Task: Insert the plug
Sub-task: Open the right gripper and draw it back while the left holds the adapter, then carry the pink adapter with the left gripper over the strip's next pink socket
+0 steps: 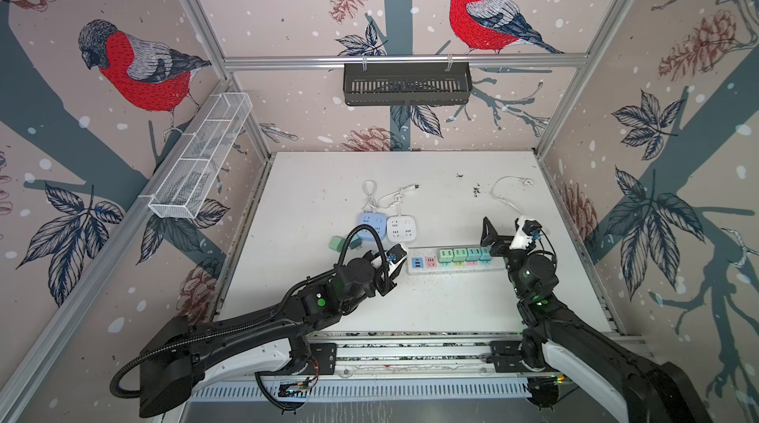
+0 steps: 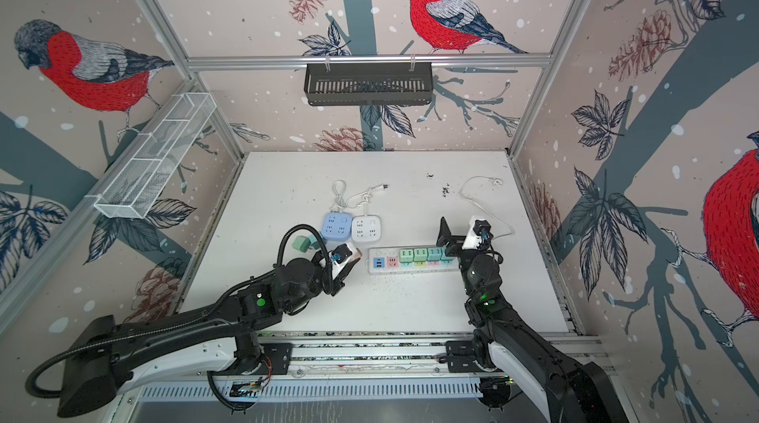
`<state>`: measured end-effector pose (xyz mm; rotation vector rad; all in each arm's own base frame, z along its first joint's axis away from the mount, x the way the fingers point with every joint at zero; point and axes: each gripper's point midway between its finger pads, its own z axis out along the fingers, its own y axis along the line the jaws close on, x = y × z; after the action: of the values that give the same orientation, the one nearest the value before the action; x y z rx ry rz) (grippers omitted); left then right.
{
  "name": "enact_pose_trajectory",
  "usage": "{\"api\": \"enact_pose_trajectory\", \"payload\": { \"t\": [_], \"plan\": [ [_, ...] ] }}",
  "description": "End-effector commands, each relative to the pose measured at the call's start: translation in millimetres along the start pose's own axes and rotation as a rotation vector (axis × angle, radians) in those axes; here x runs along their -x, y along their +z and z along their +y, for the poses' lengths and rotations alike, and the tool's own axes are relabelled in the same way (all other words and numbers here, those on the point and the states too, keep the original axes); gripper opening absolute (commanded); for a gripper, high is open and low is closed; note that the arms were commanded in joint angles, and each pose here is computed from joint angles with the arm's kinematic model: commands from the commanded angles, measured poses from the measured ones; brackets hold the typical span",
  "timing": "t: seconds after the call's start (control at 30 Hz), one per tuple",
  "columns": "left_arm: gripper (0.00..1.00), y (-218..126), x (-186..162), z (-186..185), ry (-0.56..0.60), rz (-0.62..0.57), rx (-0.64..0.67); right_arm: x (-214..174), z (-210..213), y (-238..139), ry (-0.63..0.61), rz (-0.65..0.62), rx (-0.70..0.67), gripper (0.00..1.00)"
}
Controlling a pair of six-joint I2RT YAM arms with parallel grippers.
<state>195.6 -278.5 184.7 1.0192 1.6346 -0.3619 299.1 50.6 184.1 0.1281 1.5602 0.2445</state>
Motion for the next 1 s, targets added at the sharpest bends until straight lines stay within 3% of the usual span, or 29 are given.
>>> {"api": "enact_pose_trajectory", "payload": {
  "t": [0.0,0.23,0.63,0.97],
  "plan": [
    [0.00,7,7,-8,0.076,-0.001,-0.048,-10,-26,1,0.167,0.022,-0.080,1.00],
    [0.00,35,1,-14,0.137,0.114,-0.101,-11,-48,1,0.244,-0.003,-0.120,1.00],
    [0.00,76,-18,-30,0.202,0.272,-0.313,-18,-42,10,0.229,0.061,-0.096,1.00],
    [0.00,110,-38,-39,0.275,0.434,-0.395,-18,-41,8,0.227,0.060,-0.088,1.00]
  ]
}}
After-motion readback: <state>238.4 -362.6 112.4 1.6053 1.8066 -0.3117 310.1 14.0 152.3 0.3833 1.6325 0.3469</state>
